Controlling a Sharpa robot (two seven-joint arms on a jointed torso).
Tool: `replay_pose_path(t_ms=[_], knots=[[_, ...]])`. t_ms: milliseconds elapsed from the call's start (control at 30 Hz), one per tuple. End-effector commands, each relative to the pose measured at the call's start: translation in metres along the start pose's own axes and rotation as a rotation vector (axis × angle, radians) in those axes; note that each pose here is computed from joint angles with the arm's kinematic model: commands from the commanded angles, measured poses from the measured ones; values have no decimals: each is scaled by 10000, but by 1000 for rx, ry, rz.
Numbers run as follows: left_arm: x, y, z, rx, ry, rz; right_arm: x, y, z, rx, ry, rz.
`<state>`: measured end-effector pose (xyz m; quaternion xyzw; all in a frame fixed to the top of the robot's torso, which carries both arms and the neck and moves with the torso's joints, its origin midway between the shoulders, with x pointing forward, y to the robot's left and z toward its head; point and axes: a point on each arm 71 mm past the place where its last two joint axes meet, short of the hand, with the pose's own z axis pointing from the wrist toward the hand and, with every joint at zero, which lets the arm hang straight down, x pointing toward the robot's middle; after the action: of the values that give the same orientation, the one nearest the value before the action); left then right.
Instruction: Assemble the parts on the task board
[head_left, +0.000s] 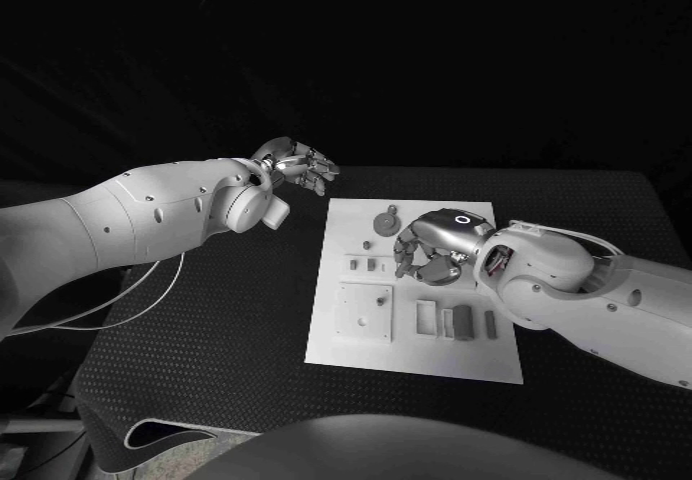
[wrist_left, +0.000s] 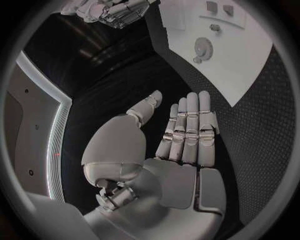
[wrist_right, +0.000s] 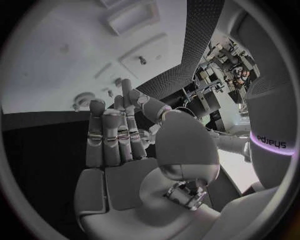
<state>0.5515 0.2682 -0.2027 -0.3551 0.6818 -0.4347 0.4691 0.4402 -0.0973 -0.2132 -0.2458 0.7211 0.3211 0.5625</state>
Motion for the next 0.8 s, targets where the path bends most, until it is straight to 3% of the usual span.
replay_pose_path(t_ms=[33, 400, 800], knots=[[15, -23, 7, 13, 9, -8, 66, 105, 67, -26, -2, -45], [21, -25, 11, 12, 10, -11, 463, 415, 217, -81, 74, -58], [37, -32, 14, 13, 15, -12, 537, 533, 268, -111, 94, -57]])
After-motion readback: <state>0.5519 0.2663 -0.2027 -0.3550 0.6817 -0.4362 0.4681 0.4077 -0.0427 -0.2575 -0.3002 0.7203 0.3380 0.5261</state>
